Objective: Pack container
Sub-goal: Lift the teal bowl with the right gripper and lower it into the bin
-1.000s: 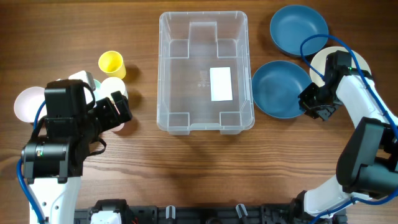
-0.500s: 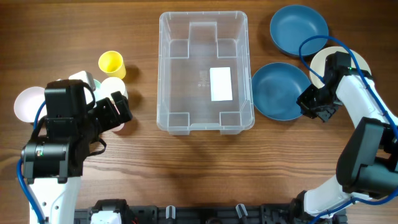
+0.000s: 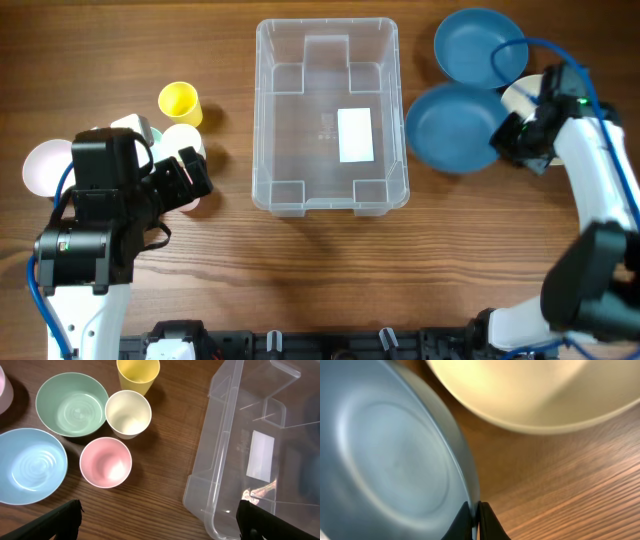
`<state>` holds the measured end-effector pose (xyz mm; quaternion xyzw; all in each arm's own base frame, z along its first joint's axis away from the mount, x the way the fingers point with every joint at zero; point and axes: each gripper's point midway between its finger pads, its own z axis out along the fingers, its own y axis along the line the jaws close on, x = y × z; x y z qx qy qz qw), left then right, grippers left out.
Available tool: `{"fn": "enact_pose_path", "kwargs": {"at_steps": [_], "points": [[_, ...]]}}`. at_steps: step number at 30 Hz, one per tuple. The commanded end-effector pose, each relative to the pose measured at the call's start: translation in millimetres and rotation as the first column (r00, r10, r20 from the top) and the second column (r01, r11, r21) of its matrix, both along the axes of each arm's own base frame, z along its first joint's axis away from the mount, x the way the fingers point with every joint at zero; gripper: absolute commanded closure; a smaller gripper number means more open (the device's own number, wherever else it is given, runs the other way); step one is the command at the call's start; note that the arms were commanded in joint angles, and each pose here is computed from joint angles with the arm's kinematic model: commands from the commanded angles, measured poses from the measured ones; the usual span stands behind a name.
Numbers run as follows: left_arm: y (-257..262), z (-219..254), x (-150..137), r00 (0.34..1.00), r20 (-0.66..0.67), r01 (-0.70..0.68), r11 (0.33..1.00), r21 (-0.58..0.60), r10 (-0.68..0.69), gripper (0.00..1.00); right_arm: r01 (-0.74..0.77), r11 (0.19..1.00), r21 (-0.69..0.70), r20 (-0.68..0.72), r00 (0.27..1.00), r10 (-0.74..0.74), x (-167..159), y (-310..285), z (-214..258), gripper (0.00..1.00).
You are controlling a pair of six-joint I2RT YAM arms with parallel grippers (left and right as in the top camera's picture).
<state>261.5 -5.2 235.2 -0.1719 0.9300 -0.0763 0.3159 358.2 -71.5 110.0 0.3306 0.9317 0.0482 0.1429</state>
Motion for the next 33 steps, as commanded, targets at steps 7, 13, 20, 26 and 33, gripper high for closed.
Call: {"fn": "enact_pose_path", "kwargs": {"at_steps": [7,13,20,26,33], "points": [[3,7,2,1.000,0.018,-0.024,1.000,-0.006,0.024,0.00,-0.121,0.988,-0.098,0.472,0.868,0.153,31,30,175,0.96],[3,7,2,1.000,0.018,-0.024,1.000,-0.006,0.024,0.00,-0.399,0.908,-0.128,0.544,0.737,0.401,50,158,188,0.96],[3,7,2,1.000,0.019,-0.024,1.000,-0.006,0.024,0.00,-0.530,0.844,-0.079,0.453,0.735,0.504,84,235,115,0.96],[3,7,2,1.000,0.019,-0.024,1.000,-0.006,0.024,0.00,-0.539,0.835,-0.113,0.357,0.762,0.540,129,247,105,0.96],[3,7,2,1.000,0.017,-0.023,1.000,-0.006,0.023,0.00,-0.544,0.835,-0.080,0.174,0.817,0.550,139,247,37,0.96]]}}
